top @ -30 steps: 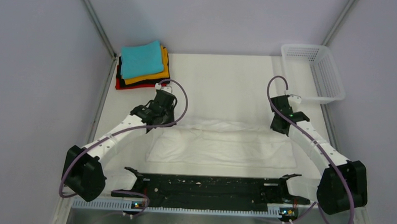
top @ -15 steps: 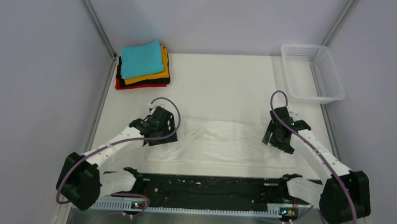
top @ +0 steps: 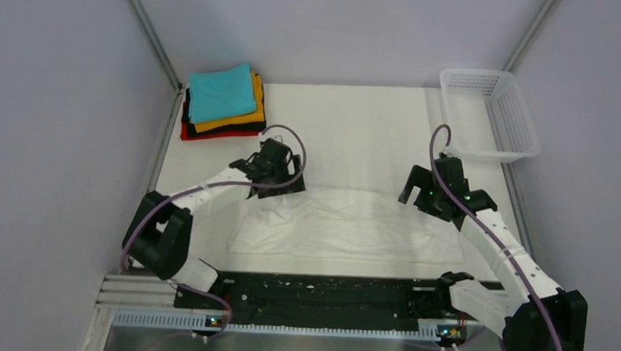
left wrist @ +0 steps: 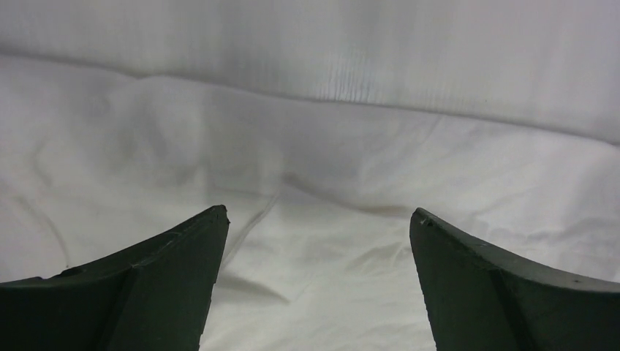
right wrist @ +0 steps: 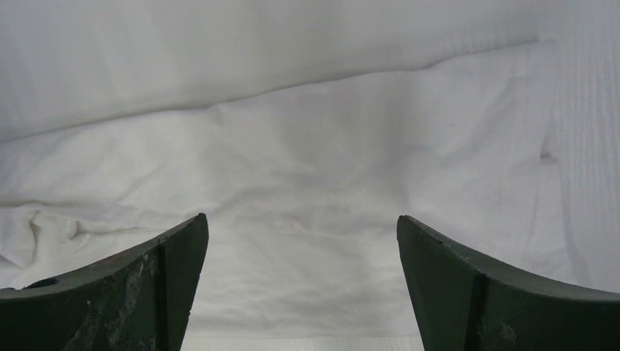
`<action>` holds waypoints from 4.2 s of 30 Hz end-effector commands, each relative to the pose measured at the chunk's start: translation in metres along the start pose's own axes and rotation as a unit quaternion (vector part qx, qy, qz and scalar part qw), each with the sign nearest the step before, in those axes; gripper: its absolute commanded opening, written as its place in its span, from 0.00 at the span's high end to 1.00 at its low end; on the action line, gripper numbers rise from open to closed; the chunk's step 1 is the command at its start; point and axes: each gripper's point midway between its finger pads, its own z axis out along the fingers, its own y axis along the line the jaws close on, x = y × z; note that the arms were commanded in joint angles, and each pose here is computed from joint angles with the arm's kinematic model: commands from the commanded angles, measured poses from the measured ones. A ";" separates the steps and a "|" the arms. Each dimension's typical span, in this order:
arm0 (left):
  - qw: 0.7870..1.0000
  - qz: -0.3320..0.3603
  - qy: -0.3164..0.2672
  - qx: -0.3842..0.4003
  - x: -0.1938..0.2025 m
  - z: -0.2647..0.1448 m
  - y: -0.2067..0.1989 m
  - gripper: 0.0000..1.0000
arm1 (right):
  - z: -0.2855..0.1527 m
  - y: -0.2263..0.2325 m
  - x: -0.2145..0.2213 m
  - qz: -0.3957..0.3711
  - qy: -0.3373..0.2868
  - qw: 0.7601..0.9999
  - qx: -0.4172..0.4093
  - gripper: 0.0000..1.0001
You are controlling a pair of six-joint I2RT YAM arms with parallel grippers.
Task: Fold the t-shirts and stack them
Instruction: Fold the other side of the tshirt into a rectangle, then rotate the tshirt 90 degrees, then grab the bottom of the folded rectangular tshirt with both arms
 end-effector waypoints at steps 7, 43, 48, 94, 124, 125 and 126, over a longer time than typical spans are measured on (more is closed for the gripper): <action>0.995 0.036 0.056 0.080 0.027 0.020 -0.050 0.01 | -0.002 0.000 -0.004 -0.014 -0.021 1.000 -0.013 0.01; 0.985 -0.125 -0.071 0.093 0.028 -0.044 -0.030 0.01 | 0.062 0.018 0.005 -0.036 0.033 0.998 -0.041 0.01; 0.984 -0.157 -0.048 0.062 0.021 0.002 -0.008 0.01 | 0.078 0.016 0.032 -0.048 0.090 0.994 -0.047 0.01; 0.873 -0.294 -0.221 0.320 -0.309 0.254 -0.166 0.01 | -0.003 0.171 0.137 -0.256 0.178 0.903 -0.294 0.01; 0.945 -0.018 -0.242 0.219 -0.195 -0.076 -0.171 0.01 | -0.027 0.093 0.110 -0.129 0.087 0.969 -0.189 0.03; 0.954 -0.009 -0.237 0.186 -0.163 -0.079 -0.157 0.01 | -0.024 0.090 0.117 -0.127 0.100 0.969 -0.186 0.07; 0.961 -0.005 -0.228 0.158 -0.133 -0.080 -0.143 0.01 | -0.024 0.090 0.124 -0.127 0.116 0.967 -0.189 0.09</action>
